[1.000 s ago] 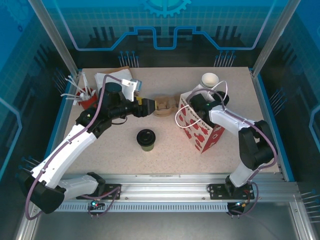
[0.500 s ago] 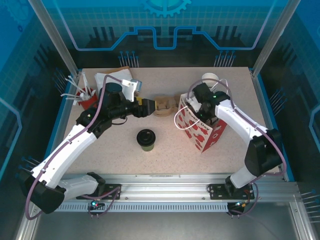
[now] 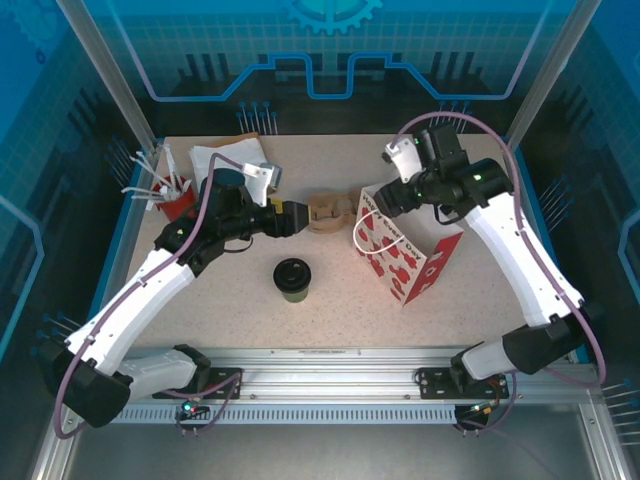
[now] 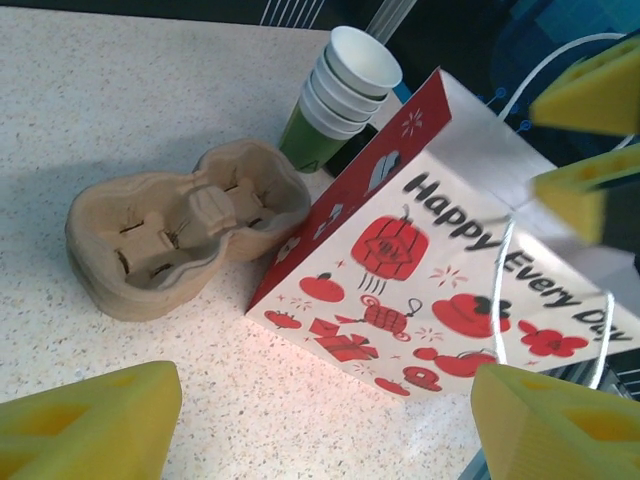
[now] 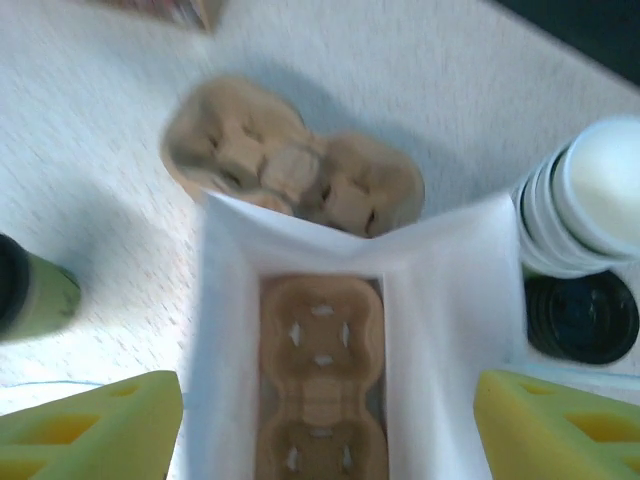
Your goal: Pack the takeout coffee
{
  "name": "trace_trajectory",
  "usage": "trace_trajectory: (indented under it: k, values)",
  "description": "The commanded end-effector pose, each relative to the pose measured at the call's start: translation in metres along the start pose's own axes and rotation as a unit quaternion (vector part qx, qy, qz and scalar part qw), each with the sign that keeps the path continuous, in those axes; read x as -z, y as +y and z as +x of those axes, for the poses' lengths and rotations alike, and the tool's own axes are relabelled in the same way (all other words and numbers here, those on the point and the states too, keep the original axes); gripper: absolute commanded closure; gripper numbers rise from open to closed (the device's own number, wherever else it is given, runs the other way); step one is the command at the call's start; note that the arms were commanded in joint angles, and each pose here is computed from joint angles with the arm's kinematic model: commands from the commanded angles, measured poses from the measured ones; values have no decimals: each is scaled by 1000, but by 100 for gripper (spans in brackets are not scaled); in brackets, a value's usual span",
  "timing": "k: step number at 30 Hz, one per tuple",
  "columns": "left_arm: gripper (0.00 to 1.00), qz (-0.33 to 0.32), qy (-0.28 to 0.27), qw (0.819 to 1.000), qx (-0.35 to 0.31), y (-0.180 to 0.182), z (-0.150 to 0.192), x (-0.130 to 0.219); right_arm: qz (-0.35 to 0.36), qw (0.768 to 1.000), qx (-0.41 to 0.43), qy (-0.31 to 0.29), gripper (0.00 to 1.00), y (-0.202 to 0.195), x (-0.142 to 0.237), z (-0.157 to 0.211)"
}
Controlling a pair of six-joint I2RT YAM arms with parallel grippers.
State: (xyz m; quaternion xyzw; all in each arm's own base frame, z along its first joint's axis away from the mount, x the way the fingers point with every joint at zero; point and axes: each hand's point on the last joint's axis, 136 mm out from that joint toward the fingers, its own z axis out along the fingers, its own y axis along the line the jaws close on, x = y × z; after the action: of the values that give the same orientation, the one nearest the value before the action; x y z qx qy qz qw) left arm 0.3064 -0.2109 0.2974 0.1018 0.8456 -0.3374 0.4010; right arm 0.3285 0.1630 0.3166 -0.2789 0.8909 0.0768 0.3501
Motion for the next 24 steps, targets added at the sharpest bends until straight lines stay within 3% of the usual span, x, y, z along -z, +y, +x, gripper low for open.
trace_trajectory:
  k: [1, 5, 12, 18, 24]
  values:
    - [22, -13, 23, 999, 28, 14, 17, 4, -62, 996, 22, -64, 22, 44, 31, -25]
    - [22, -62, 39, 995, 70, 45, 42, 25, -118, 986, 90, -74, 20, 117, 21, -30]
    - [20, -138, 47, 971, 189, 103, 79, 73, -127, 975, 173, 56, 12, 203, -61, 10]
    - [17, -165, 38, 956, 240, 131, 92, 91, -134, 961, 200, 133, 1, 238, -112, 42]
    - [17, -162, 37, 957, 239, 136, 96, 88, -106, 948, 231, 192, 0, 250, -144, 63]
